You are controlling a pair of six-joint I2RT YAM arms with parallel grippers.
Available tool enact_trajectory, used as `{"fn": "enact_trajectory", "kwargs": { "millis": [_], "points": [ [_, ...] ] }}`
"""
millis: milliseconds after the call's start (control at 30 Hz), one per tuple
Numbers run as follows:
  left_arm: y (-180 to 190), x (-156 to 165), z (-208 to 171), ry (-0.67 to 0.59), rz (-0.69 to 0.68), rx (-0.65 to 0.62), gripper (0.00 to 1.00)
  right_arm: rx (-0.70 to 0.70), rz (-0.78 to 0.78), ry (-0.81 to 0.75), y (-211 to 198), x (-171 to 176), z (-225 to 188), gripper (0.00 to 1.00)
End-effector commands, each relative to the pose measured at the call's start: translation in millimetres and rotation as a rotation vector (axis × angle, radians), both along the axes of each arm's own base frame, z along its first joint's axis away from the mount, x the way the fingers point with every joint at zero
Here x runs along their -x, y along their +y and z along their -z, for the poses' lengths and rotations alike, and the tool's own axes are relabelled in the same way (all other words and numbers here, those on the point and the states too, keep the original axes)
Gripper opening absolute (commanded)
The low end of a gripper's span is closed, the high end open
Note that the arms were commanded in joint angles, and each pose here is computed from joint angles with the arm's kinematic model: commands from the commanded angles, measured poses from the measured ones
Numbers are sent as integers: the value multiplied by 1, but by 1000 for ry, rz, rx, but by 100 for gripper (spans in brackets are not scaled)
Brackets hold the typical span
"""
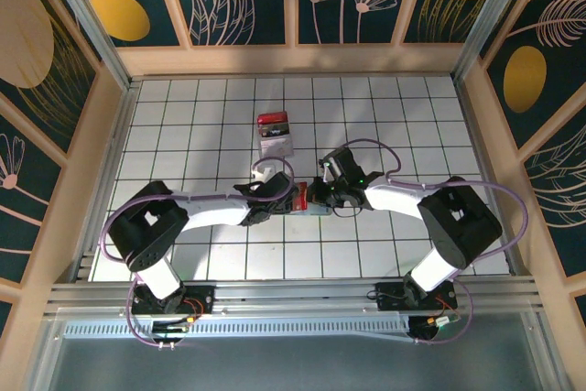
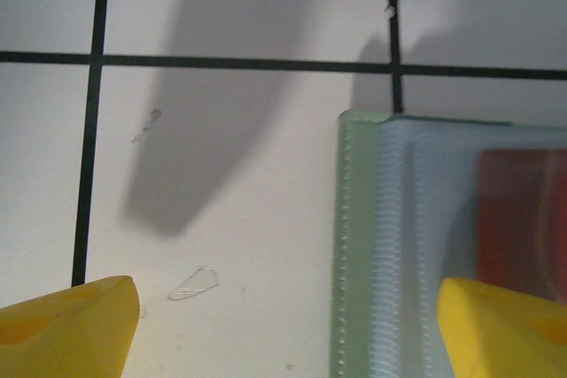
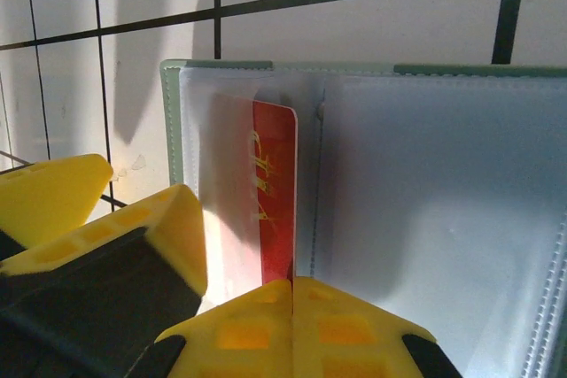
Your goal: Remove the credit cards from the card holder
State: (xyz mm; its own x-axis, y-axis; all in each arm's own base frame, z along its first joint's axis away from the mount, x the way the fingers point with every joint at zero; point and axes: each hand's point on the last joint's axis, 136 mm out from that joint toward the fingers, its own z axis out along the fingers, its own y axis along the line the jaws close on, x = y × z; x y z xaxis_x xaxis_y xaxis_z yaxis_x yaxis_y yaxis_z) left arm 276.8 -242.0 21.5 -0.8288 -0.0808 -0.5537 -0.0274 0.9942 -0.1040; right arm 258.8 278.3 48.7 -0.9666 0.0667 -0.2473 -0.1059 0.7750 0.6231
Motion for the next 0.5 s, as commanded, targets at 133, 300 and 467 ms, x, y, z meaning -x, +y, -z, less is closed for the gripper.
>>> {"fn": "enact_trajectory", "kwargs": {
  "millis": [133, 300, 467],
  "points": [
    [5, 4, 14, 33, 7, -62, 86, -63, 8, -42, 6, -10, -20, 0],
    [4, 6, 17, 46, 14, -51, 85, -164, -6, -54, 16, -10, -32, 11],
    [4, 8, 20, 56, 18, -49, 85, -256, -32, -61, 27, -10, -42, 15]
  ]
}}
